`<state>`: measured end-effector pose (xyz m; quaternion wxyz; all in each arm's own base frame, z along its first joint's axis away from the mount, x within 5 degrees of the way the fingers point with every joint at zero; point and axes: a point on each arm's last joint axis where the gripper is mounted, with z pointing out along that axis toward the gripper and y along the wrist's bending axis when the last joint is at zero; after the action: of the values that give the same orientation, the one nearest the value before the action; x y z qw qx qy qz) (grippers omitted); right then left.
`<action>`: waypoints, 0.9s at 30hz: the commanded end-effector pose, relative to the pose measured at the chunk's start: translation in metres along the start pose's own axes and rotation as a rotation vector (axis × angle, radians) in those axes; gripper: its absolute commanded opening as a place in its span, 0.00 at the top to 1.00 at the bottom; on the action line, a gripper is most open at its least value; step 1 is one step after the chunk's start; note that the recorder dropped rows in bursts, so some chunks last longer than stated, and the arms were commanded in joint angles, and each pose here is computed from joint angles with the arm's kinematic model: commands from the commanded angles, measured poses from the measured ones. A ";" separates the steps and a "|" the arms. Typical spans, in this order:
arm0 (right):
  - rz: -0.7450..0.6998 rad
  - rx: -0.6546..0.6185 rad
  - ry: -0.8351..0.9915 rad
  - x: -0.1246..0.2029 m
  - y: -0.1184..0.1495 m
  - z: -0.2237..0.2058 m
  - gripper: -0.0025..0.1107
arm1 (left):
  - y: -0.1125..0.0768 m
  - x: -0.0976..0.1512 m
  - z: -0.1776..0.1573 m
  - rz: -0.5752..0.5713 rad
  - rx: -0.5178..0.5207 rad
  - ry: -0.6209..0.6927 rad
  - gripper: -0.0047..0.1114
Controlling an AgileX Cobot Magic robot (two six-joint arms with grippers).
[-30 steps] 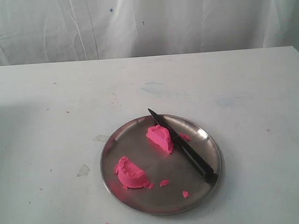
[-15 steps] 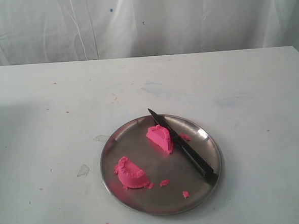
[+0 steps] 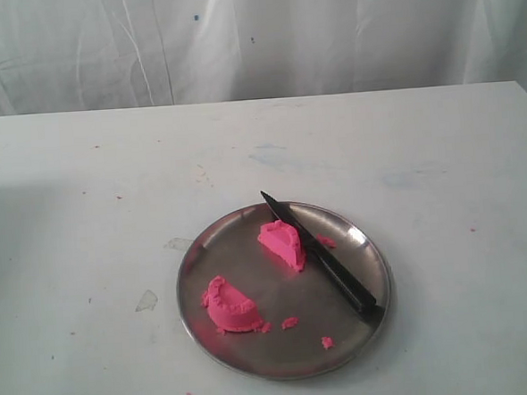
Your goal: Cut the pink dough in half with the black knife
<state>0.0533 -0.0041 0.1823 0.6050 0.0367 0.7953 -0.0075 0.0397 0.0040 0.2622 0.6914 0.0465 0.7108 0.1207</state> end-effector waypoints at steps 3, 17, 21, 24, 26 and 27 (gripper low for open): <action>-0.006 0.000 -0.007 0.001 0.000 0.000 0.98 | -0.017 0.092 0.008 -0.295 -0.017 0.449 0.96; -0.006 0.000 -0.007 0.001 0.000 0.000 0.98 | -0.026 0.092 0.013 -0.030 0.112 0.330 0.96; -0.006 0.000 -0.007 0.001 0.000 0.000 0.98 | -0.026 0.092 0.013 -0.030 0.112 0.330 0.96; -0.006 0.000 -0.007 0.001 0.000 0.000 0.98 | -0.026 0.092 0.013 -0.030 0.112 0.330 0.96; -0.006 0.000 -0.007 0.001 0.000 0.000 0.98 | -0.026 0.092 0.013 -0.030 0.112 0.330 0.96; -0.006 0.000 -0.007 0.001 0.000 0.000 0.98 | -0.026 0.092 0.013 -0.030 0.112 0.330 0.96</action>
<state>0.0532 -0.0041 0.1820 0.6032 0.0368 0.7967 -0.0077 0.0518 0.0023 0.1673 0.5618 0.0565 0.8215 0.0790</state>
